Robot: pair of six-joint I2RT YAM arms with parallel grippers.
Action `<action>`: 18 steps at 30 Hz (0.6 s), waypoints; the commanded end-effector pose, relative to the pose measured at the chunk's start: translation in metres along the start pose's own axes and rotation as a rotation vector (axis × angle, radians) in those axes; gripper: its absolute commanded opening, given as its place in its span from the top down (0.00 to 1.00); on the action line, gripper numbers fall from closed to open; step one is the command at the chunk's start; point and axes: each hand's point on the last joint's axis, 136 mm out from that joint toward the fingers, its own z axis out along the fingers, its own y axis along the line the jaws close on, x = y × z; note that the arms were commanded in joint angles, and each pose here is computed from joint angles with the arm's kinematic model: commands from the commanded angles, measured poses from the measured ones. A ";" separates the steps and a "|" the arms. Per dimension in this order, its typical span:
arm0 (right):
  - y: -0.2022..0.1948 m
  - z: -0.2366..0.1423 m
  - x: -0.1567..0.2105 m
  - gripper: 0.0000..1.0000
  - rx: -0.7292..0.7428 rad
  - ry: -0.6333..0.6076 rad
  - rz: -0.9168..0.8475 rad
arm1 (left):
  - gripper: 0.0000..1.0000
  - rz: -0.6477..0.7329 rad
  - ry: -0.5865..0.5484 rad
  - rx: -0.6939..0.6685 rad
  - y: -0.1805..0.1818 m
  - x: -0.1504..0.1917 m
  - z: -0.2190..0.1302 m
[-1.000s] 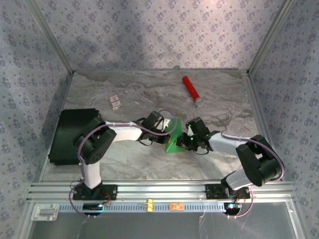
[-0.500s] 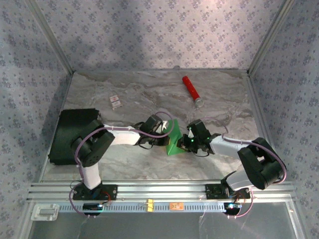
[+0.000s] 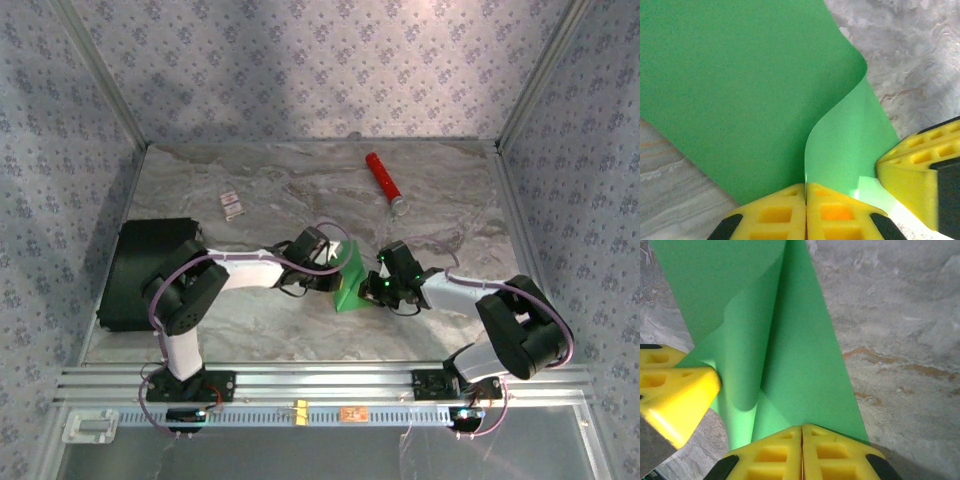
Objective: Fold a paper plane with a square sheet of paper (pick it up from the middle)
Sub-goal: Fold the triangle a second time at the center of the table.
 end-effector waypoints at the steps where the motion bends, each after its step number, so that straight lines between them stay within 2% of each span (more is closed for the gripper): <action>1: -0.023 0.003 0.010 0.91 0.078 0.033 0.013 | 0.92 0.054 0.007 -0.002 -0.006 -0.004 -0.001; 18: -0.025 0.003 0.011 0.91 0.079 0.041 0.006 | 0.92 0.097 0.008 -0.018 -0.002 -0.010 0.004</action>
